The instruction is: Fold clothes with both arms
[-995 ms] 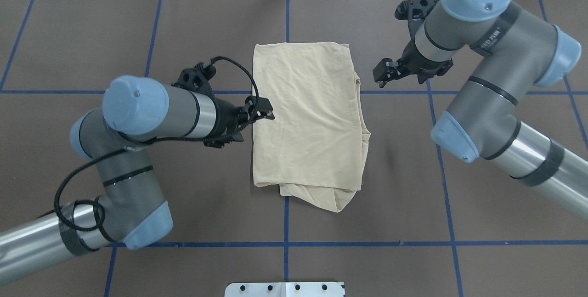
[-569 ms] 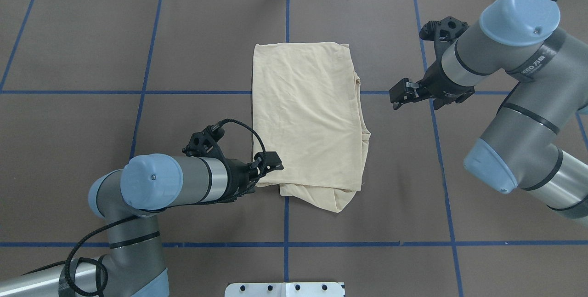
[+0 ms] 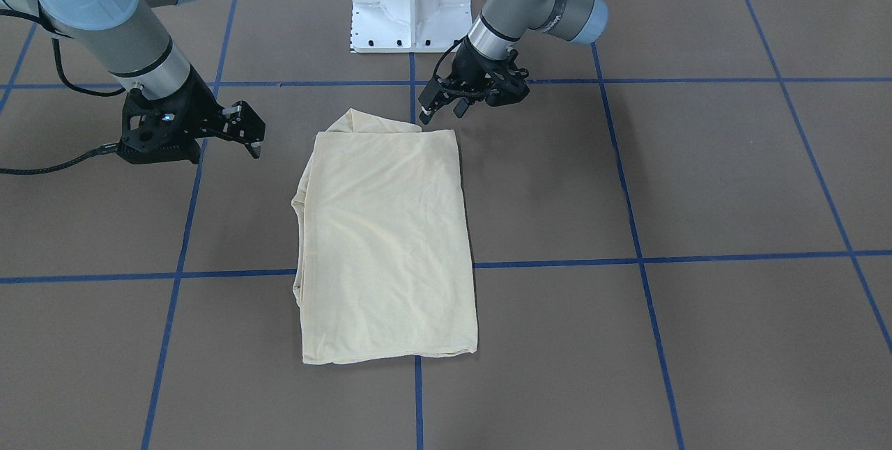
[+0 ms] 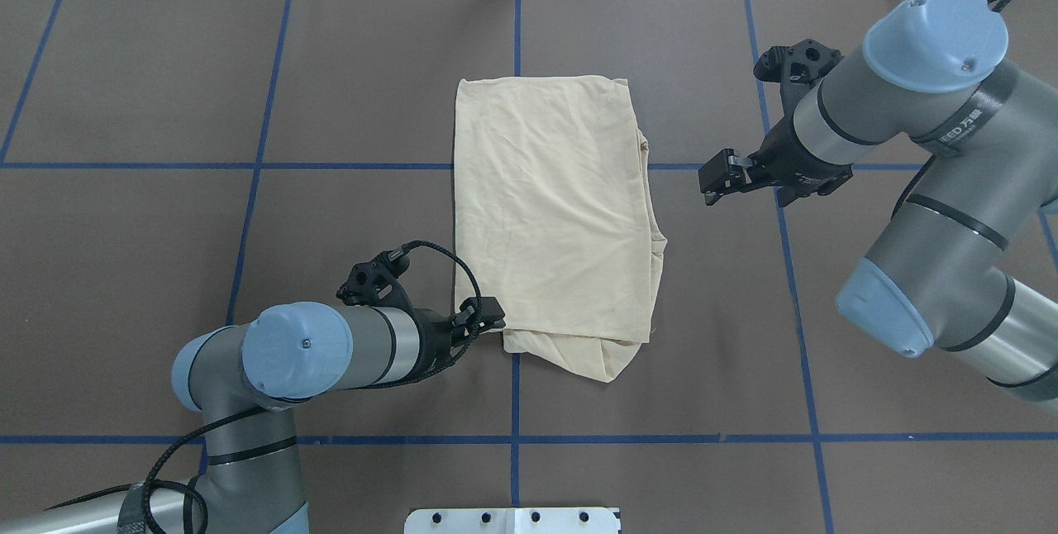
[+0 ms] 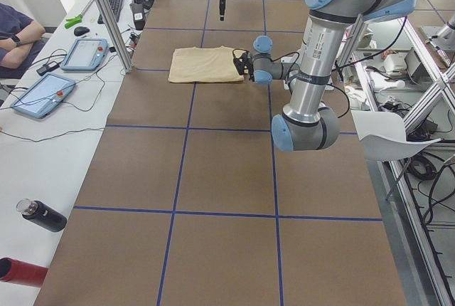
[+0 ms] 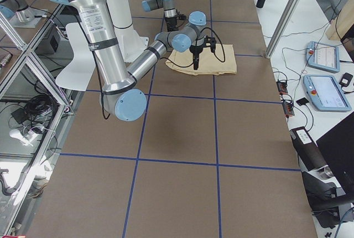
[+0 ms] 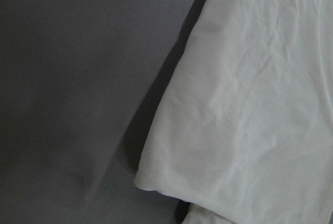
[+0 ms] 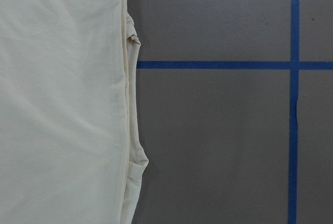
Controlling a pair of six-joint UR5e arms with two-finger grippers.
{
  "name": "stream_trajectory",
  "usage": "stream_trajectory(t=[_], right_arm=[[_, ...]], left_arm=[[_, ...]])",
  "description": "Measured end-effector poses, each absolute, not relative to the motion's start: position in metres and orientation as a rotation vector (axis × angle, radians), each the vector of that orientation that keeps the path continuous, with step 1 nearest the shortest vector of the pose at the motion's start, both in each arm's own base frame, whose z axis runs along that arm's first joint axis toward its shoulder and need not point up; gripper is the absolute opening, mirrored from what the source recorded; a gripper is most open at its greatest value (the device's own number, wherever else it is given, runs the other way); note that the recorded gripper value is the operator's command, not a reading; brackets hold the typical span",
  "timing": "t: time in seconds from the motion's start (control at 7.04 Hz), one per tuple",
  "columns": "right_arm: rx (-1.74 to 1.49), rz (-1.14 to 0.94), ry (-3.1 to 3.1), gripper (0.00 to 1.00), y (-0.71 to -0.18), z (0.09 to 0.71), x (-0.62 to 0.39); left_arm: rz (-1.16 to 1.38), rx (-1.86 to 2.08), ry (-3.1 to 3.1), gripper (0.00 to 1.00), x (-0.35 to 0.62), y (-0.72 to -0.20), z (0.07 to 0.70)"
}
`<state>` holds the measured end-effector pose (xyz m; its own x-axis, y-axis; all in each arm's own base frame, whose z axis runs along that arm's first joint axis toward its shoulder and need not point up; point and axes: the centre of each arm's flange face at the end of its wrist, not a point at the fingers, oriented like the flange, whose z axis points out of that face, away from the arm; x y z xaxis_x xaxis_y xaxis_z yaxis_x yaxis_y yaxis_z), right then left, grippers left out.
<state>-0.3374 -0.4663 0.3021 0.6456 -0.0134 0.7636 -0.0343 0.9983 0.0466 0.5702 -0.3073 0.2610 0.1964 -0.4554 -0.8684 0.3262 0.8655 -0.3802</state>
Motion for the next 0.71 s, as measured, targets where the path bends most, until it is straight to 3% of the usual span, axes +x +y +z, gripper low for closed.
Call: stream_trajectory(t=[0.71], right_arm=[[0.051, 0.014, -0.861, 1.0, -0.4669, 0.3063, -0.3414]], left_arm=[[-0.552, -0.117, 1.231, 0.77, 0.5785, -0.3094, 0.2712]])
